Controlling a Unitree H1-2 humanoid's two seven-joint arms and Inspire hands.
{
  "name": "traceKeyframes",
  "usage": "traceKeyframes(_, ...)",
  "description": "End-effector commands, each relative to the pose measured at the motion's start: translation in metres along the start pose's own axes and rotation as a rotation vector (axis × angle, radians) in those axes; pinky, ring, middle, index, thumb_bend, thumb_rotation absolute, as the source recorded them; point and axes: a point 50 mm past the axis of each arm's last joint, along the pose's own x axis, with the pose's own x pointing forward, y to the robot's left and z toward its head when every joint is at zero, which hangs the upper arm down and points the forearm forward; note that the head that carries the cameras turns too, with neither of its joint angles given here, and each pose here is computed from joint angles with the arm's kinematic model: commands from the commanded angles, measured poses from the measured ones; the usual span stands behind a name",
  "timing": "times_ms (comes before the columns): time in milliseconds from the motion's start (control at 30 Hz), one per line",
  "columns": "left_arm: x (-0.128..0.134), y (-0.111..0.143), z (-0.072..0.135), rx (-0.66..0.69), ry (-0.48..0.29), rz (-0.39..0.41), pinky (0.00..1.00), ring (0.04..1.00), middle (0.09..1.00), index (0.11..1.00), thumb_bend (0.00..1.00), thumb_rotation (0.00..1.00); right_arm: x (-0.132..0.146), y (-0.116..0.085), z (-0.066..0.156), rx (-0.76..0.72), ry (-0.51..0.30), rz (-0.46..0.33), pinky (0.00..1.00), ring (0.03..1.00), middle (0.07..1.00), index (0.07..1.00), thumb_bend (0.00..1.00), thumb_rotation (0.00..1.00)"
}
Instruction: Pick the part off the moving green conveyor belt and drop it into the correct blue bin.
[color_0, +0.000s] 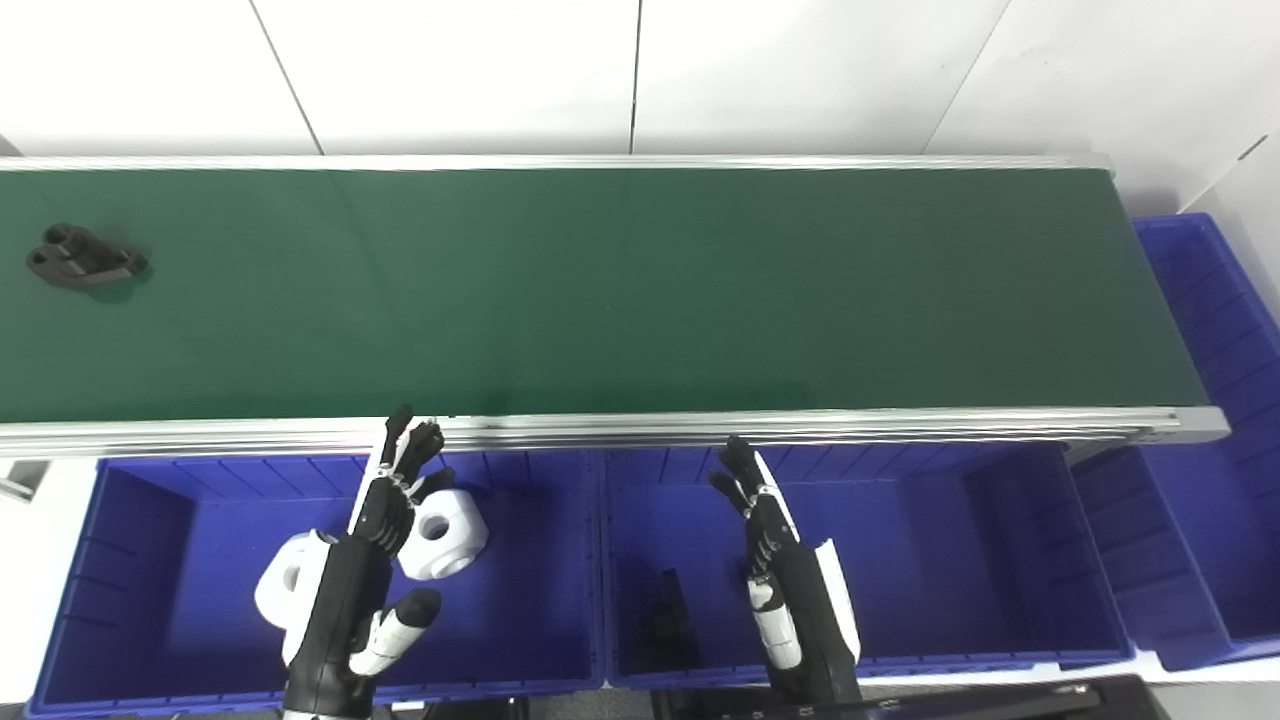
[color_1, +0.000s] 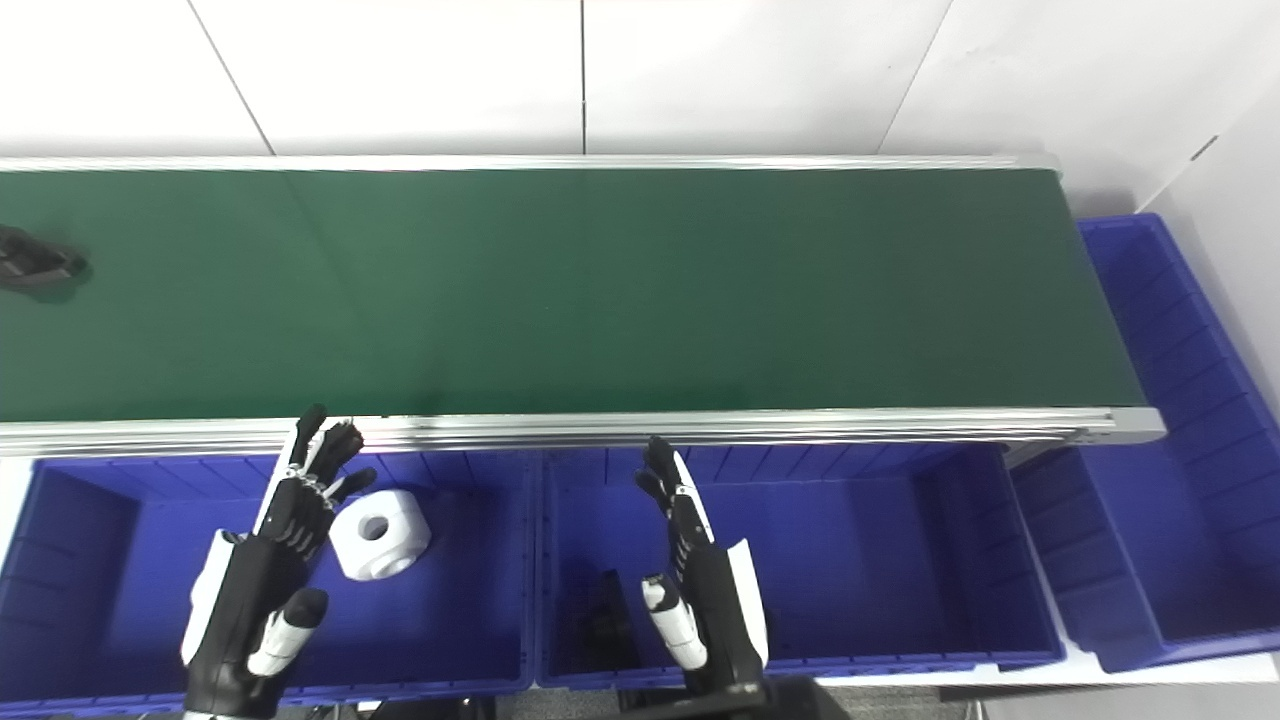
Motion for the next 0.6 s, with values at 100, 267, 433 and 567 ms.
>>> traceKeyframes(100,0.0006,0.0008,0.0081,-0.004,-0.041,0.012,0.81,0.925,0.947,1.0,0.85,0.87,-0.0008,0.0054,0.0107,0.02,-0.054,-0.004,0.98,0.921,0.951,0.963,0.92,1.0)
traceKeyframes(267,0.0016,0.0003,0.0079,0.003,-0.041,0.017,0.8,0.922,0.943,1.0,0.84,0.88,-0.0016,0.0055,0.0103,0.027,-0.045,0.002,0.99,0.924,0.955,0.968,0.93,1.0)
traceKeyframes(433,0.0006,-0.0005,0.007,0.001,-0.045,0.023,0.81,0.923,0.942,1.0,0.83,0.87,-0.0021,0.0057,0.0108,0.03,-0.045,0.005,1.0,0.928,0.957,0.97,0.93,1.0)
traceKeyframes(567,-0.0002,-0.0013,0.0061,-0.013,-0.049,0.031,0.81,0.923,0.942,1.0,0.81,0.86,-0.0024,0.0056,0.0103,0.034,-0.047,0.006,1.0,0.928,0.956,0.968,0.92,1.0)
